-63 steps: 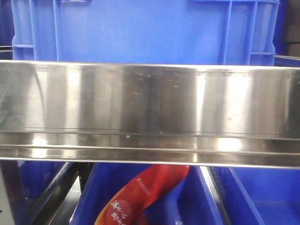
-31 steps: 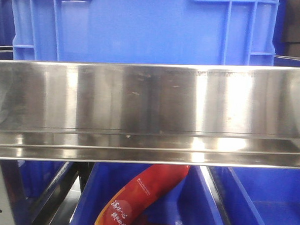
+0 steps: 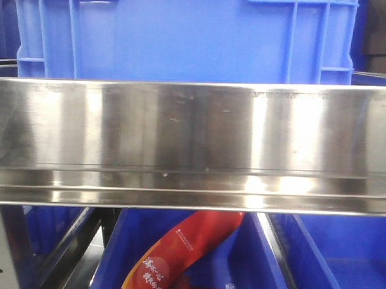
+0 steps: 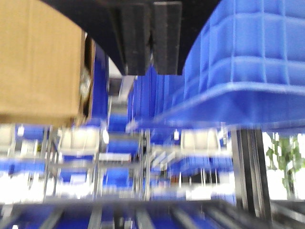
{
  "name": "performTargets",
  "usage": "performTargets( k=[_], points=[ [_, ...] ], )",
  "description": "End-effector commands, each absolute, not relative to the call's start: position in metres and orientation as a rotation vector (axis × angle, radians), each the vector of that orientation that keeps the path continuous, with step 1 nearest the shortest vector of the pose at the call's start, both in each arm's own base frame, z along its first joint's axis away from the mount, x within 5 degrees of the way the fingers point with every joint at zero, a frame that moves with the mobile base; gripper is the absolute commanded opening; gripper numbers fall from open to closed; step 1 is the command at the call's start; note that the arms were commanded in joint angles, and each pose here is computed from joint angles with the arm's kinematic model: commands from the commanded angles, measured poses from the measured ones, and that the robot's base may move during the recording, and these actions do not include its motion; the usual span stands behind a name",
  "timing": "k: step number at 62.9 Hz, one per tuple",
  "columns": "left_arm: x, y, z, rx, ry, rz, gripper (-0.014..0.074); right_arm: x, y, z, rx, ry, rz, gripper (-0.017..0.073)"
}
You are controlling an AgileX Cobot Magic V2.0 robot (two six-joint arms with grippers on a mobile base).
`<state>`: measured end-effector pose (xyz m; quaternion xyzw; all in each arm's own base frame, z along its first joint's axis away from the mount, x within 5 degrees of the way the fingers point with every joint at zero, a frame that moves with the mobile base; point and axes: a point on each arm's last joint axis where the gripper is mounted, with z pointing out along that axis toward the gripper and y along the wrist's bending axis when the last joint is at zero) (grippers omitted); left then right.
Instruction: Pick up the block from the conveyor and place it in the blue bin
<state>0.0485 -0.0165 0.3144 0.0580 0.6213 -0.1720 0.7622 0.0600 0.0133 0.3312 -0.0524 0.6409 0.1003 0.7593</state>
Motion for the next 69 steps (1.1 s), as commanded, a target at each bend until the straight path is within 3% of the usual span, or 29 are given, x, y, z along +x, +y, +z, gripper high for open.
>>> performTargets(
  k=[1,29,36,60,69],
  points=[
    [0.038,-0.013,0.318,0.109,1.277,-0.381,-0.0111,0.052,0.011,0.335,-0.112,1.332,0.206,-0.0162],
    [0.024,-0.008,0.320,0.104,1.206,-0.388,-0.0111,0.049,0.010,0.334,-0.113,1.314,0.201,-0.0162],
    [0.024,-0.008,0.320,0.104,1.206,-0.388,-0.0111,0.052,0.010,0.325,-0.171,1.323,0.104,-0.0162],
    [0.024,-0.008,0.320,0.104,1.206,-0.388,-0.0111,0.058,0.002,0.220,-0.057,1.420,0.003,-0.0162],
    [0.024,-0.008,0.320,0.104,1.206,-0.388,-0.0111,0.056,0.002,0.209,-0.043,1.524,0.022,-0.0162]
  ],
)
